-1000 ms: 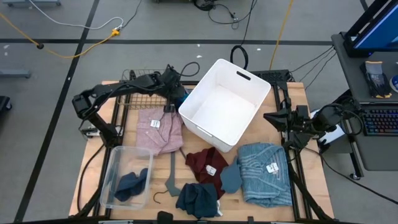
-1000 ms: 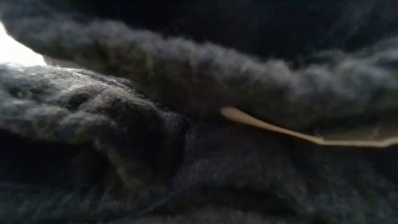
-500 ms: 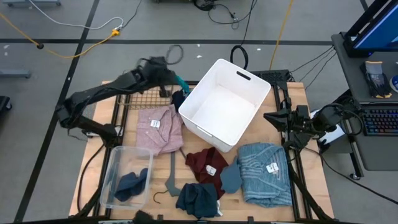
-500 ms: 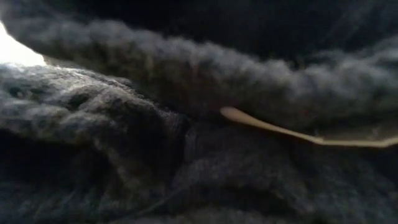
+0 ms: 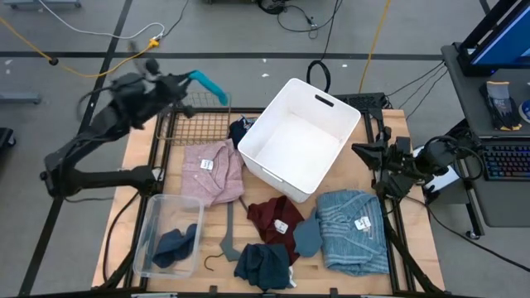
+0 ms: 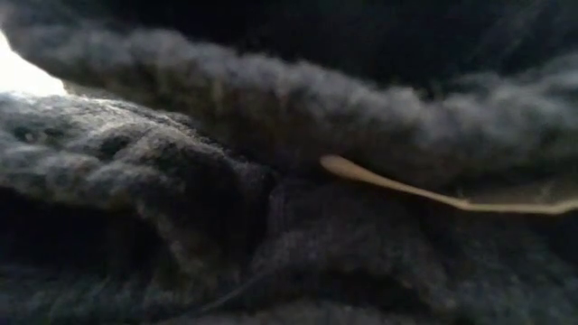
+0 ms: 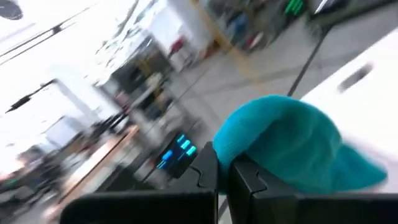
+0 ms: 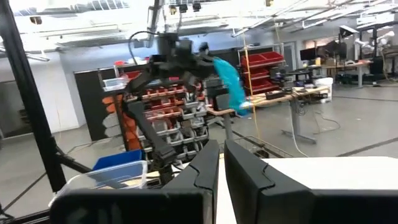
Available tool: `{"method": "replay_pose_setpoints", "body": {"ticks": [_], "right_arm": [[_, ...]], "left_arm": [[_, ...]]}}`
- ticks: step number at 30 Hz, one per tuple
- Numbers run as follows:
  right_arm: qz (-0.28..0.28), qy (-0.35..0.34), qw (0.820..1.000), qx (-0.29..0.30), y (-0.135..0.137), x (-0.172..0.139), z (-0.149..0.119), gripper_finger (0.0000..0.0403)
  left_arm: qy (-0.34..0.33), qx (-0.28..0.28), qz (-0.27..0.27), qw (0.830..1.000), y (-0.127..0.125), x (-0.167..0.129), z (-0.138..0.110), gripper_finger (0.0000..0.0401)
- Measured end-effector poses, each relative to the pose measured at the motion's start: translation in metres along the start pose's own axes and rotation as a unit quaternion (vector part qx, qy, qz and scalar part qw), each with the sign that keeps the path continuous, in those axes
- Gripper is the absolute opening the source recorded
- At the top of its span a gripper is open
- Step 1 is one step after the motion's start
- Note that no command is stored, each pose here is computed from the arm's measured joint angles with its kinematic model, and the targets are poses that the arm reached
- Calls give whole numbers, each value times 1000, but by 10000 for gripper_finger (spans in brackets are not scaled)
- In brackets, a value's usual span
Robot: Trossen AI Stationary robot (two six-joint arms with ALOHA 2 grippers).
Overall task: Pick & Place Cloths
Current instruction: Put the green sock into the transparent bin
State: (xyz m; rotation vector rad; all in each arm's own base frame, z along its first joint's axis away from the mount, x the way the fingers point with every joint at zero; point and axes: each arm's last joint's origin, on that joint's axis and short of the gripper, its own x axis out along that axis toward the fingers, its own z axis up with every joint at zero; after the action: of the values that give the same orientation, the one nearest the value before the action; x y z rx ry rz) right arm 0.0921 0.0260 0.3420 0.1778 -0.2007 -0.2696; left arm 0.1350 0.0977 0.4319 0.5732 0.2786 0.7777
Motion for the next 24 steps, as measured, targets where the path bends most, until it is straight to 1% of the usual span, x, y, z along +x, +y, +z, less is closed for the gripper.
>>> {"method": "replay_pose_setpoints", "body": {"ticks": [2,5,7,9,11,14,17,20,24], "right_arm": [[0,0,1000,0,0,0,0,20],[0,0,1000,0,0,0,0,20],[1,1,1000,-1,0,0,0,20],[1,3,1000,-3,0,0,-1,20],[1,3,1000,-3,0,0,-1,20],[1,5,1000,-6,0,0,-1,20],[2,11,1000,-11,0,0,-3,20],[2,14,1000,-16,0,0,-3,20],[2,15,1000,-27,0,0,-4,20]], "left_arm": [[-42,-27,-29,998,3,-15,4,2],[-99,-49,-98,989,5,-34,7,2],[-136,-64,-150,977,4,-45,9,2],[-170,-82,-203,961,4,-53,11,1],[-201,-107,-263,938,2,-59,13,1],[-239,-139,-346,897,1,-67,17,1],[-251,-173,-396,866,1,-71,20,1],[-265,-188,-444,835,-1,-73,24,1],[-301,-194,-518,777,-2,-81,32,2]]}}
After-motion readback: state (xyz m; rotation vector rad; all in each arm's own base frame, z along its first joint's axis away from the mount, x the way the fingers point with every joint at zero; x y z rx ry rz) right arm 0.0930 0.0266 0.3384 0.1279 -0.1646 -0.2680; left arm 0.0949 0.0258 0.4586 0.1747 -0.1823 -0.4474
